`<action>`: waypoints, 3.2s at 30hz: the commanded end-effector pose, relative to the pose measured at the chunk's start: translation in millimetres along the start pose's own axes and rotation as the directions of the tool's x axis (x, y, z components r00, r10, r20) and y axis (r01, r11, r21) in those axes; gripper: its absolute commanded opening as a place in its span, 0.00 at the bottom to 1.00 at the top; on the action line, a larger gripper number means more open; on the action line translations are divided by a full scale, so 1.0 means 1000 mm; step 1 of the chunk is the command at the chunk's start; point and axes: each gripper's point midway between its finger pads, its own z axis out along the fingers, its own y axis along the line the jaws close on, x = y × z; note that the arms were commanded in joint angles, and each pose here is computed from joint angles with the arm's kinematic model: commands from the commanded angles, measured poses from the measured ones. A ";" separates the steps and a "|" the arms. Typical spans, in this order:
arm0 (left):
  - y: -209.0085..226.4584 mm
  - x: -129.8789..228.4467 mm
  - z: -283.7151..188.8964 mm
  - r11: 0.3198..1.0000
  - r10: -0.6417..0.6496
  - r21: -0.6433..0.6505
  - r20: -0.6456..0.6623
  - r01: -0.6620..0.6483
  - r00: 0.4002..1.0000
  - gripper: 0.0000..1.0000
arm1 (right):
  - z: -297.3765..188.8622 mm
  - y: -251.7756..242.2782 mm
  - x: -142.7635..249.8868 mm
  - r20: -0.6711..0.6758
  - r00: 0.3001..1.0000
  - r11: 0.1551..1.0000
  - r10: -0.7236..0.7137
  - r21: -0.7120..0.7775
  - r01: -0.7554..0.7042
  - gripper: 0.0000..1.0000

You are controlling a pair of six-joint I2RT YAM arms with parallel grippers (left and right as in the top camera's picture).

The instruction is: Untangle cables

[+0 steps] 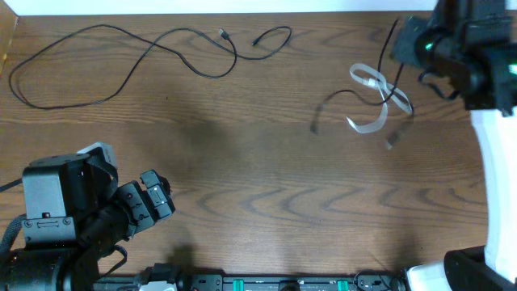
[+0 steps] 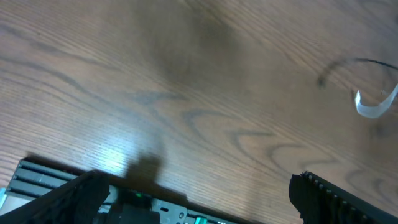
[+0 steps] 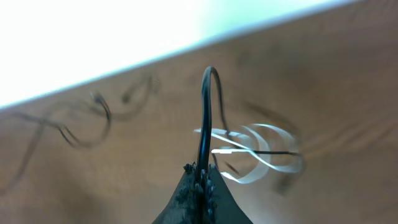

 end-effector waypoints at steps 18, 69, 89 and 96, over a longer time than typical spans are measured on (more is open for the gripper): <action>0.009 0.017 -0.001 0.999 -0.003 -0.038 -0.066 0.001 0.998 0.98 | -0.096 -0.050 -0.064 0.348 0.935 0.960 0.066 0.235 -0.155 0.01; 0.009 0.017 -0.001 0.999 -0.003 -0.038 -0.066 0.001 0.998 0.98 | -0.133 -0.051 -0.034 0.297 0.951 0.976 0.082 0.170 -0.137 0.01; 0.009 0.017 -0.001 0.999 -0.003 -0.038 -0.066 0.001 0.998 0.98 | -0.031 0.136 0.032 -0.167 0.969 0.830 -0.183 -0.554 0.061 0.01; 0.009 0.017 -0.001 0.999 -0.003 -0.038 -0.066 0.001 0.998 0.98 | 0.021 0.174 0.085 -0.287 0.914 0.842 -0.286 -0.530 0.097 0.01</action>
